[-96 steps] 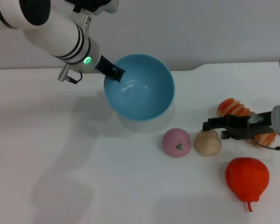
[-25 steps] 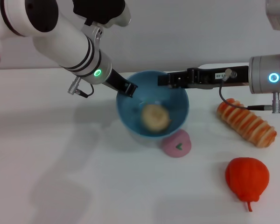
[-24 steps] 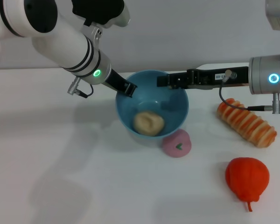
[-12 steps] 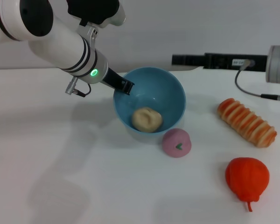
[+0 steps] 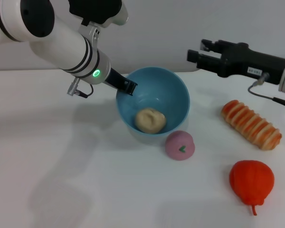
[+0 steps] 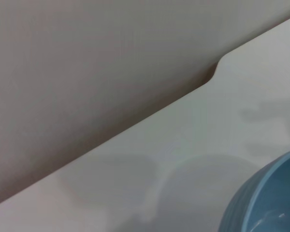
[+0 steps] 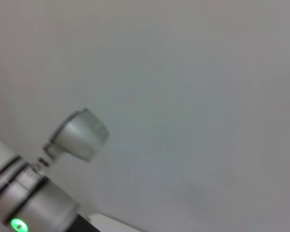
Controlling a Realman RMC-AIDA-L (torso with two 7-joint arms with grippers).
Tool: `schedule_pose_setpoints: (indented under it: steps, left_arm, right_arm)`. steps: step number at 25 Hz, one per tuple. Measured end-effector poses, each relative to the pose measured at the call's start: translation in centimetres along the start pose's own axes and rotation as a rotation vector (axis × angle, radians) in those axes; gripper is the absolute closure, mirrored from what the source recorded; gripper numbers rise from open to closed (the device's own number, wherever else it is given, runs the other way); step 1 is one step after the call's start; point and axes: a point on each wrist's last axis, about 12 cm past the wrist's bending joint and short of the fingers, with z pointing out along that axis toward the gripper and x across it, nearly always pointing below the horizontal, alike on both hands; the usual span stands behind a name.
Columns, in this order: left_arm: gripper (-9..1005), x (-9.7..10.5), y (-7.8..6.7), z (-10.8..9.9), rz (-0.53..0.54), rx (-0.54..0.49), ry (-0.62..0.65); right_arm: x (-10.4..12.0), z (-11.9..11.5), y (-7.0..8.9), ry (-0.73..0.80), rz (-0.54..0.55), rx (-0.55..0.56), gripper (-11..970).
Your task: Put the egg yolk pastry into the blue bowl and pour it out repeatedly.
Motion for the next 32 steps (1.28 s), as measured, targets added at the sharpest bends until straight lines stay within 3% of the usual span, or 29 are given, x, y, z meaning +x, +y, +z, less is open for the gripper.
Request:
schedule_pose_setpoints:
  steps: [5, 13, 18, 21, 28, 32]
  left_arm:
    - [997, 0.1, 0.0, 0.0, -0.003, -0.002, -0.007]
    - [996, 0.1, 0.1, 0.0, -0.006, -0.005, -0.016]
    - [996, -0.1, 0.2, 0.0, -0.006, -0.010, -0.029]
    - [997, -0.1, 0.2, 0.0, -0.006, -0.010, -0.030]
    - [997, -1.0, 0.1, -0.2, 0.007, -0.022, -0.080]
    - [997, -1.8, -0.1, -0.6, 0.022, -0.029, -0.121]
  right_arm:
    - [1.8, -0.9, -0.7, -0.037, -0.125, 0.113, 374]
    - [4.4, -2.3, -2.5, 0.014, -0.173, 0.320, 372]
    - [5.5, -3.8, -2.8, -0.107, -0.240, 0.475, 362]
    - [6.3, -5.1, -3.3, -0.152, -0.203, 0.583, 336]
    - [9.0, -9.2, -4.0, -0.100, -0.121, 0.738, 274]
    - [10.7, -11.3, -3.5, -0.093, -0.077, 0.796, 239]
